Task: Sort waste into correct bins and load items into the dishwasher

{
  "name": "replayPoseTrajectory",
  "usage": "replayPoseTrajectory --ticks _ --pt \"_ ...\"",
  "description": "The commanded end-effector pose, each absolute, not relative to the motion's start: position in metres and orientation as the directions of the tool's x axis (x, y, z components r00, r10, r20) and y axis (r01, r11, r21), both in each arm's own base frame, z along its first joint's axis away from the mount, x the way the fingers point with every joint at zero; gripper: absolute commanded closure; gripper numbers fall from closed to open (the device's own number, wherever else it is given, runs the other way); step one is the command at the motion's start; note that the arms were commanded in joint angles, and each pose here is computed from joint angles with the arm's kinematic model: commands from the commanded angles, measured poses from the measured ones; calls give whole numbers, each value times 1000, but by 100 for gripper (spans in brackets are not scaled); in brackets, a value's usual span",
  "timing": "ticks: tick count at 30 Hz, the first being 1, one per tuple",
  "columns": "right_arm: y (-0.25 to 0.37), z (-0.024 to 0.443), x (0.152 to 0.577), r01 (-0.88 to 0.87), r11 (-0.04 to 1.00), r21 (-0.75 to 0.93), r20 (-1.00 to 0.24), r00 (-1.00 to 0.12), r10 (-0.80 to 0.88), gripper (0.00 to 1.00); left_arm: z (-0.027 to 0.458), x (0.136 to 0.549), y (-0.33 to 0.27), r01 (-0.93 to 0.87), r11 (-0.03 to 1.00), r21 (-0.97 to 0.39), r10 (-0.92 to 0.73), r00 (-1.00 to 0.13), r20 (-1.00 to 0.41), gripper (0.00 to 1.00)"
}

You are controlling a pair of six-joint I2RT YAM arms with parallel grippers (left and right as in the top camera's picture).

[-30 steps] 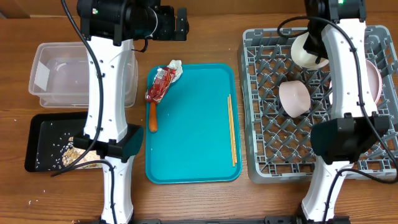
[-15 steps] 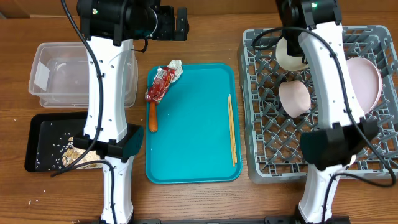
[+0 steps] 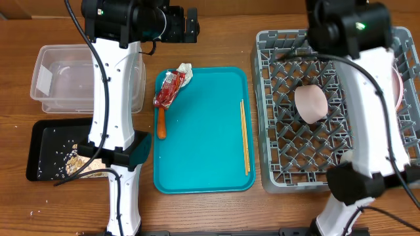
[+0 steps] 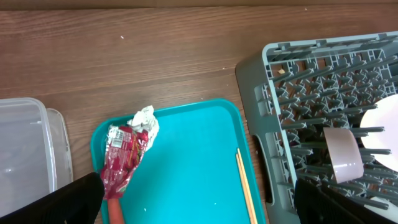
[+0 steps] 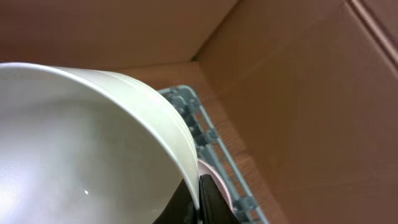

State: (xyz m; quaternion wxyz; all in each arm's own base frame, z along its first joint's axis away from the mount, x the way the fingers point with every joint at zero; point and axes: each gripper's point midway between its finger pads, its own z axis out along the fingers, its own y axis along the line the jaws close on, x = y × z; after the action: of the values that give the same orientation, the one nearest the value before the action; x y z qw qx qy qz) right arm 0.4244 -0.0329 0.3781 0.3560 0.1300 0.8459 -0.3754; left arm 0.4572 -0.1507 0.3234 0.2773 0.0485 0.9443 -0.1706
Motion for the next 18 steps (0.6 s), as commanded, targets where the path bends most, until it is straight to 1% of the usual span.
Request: replayPoseTrajectory --ticks 1,4,8,18 --pt "-33 353 434 471 617 -631 -640 -765 -71 96 322 457 -153 190 935 -299 0 -844 -536 0" --pt "-32 331 434 470 606 -642 -611 -791 -34 96 322 457 -153 190 935 -299 0 -844 -536 0" --pt "-22 297 452 403 646 -648 -553 -833 -35 96 322 457 -153 190 935 -299 0 -844 -536 0" --pt "-20 233 469 294 639 -711 -409 -912 -36 96 322 457 -153 190 935 -299 0 -844 -536 0"
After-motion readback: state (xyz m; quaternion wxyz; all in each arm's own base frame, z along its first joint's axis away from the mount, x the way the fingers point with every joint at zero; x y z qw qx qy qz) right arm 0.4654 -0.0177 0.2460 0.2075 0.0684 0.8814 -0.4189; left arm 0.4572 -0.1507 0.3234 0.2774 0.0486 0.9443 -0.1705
